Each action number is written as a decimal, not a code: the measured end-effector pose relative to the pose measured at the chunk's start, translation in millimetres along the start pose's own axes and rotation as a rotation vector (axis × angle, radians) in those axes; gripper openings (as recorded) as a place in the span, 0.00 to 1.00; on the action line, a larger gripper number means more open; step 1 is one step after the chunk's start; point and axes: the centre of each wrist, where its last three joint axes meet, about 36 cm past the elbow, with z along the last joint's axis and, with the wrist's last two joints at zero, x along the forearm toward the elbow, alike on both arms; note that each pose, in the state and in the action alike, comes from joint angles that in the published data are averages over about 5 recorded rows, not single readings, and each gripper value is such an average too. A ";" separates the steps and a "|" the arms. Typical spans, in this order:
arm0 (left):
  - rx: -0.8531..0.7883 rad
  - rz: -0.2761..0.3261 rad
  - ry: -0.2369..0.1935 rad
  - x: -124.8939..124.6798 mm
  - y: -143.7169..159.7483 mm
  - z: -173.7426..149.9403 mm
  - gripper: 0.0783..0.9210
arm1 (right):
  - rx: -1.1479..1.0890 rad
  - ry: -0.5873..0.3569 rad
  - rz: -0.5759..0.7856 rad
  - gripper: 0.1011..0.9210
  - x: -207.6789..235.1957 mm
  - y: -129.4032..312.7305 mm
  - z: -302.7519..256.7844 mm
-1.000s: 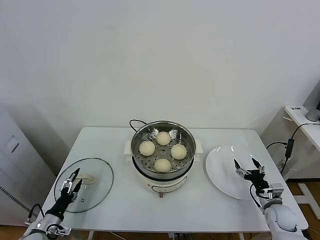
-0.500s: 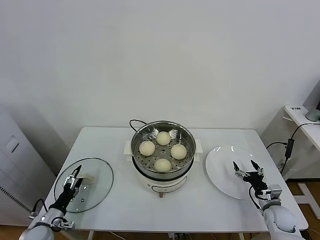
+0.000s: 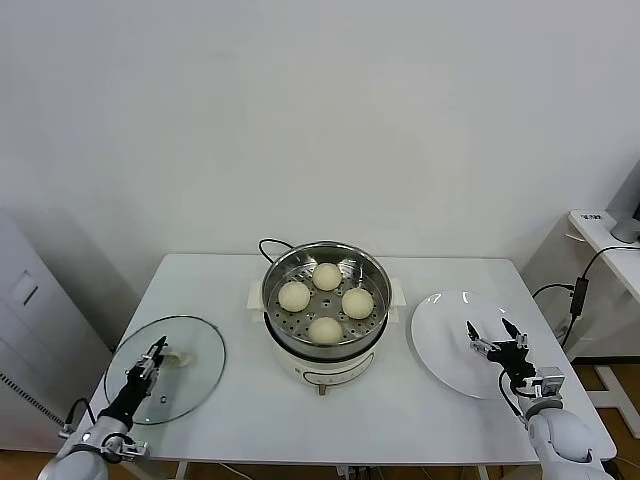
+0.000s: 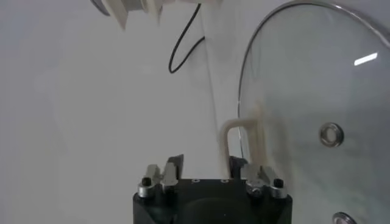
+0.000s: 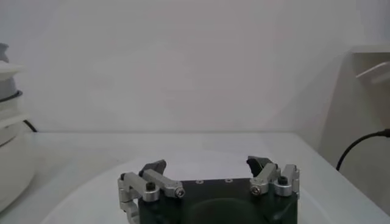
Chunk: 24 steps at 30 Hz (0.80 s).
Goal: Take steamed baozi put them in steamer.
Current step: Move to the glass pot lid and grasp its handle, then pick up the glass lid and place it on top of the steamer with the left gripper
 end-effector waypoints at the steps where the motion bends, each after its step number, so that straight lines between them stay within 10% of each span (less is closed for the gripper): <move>1: 0.002 -0.002 0.000 0.1 1.0 0.4 0.24 | 0.000 0.000 0.000 0.88 0.0 0.1 -0.2; 9: 0.017 -0.032 0.002 -0.5 19.4 5.6 0.03 | 0.004 -0.005 -0.003 0.88 -0.4 -1.3 -5.1; 24: 0.068 -0.113 0.019 -20.0 103.7 6.7 0.03 | 0.009 -0.017 -0.019 0.88 -3.4 -2.3 -19.7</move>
